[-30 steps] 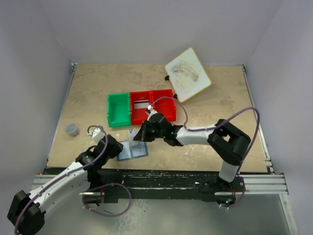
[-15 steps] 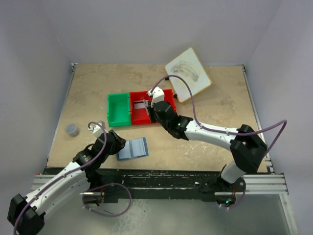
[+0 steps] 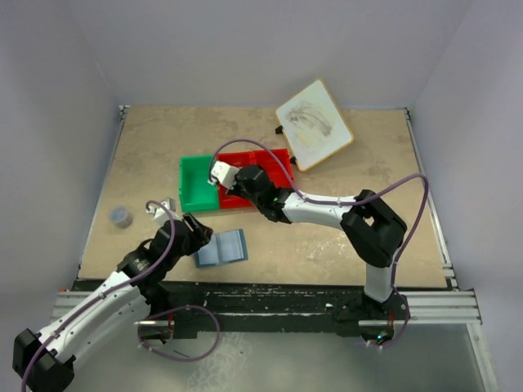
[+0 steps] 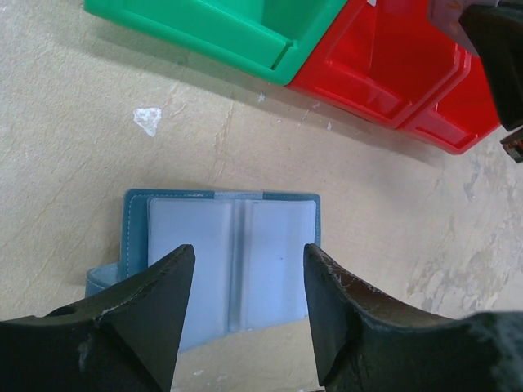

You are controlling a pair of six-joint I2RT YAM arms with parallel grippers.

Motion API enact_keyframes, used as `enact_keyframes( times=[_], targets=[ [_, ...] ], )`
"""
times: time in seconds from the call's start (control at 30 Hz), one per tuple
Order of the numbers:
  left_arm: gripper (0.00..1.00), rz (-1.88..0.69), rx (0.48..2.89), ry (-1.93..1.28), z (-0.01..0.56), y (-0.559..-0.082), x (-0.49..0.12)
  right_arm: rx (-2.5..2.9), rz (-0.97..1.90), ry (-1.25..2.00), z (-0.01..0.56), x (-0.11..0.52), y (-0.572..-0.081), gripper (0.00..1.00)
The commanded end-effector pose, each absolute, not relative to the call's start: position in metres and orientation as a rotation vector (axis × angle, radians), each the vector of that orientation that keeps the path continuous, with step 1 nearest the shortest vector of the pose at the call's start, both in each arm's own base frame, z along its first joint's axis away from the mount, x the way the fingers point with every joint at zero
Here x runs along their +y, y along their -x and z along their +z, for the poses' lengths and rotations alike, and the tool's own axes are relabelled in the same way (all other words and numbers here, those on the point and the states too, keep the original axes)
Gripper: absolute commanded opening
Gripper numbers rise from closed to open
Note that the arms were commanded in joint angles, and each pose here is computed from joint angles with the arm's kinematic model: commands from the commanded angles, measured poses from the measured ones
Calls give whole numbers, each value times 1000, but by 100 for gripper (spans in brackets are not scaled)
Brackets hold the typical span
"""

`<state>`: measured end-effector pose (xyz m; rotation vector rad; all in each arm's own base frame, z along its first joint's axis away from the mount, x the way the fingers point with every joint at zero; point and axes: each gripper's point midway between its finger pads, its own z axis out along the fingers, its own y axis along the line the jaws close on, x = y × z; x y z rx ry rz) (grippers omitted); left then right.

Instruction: Take the credit cards out of the card holder

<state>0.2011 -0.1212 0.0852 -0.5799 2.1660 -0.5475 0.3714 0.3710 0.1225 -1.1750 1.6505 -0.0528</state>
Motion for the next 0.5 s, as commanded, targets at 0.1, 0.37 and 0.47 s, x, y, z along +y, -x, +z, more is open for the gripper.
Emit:
enact_keyframes(
  times=[0.1,0.37,0.47],
  targets=[
    [56,-589,2086,569,120,-208,-122,1387,-115,1327,166,388,-410,0],
    [59,-580,2029,629,134,-208,-111,1333,-233,1502,141,393,-431,0],
    [59,-582,2018,637,141,-207,-109,1347,-268,1554,128,394,-435,0]
  ],
)
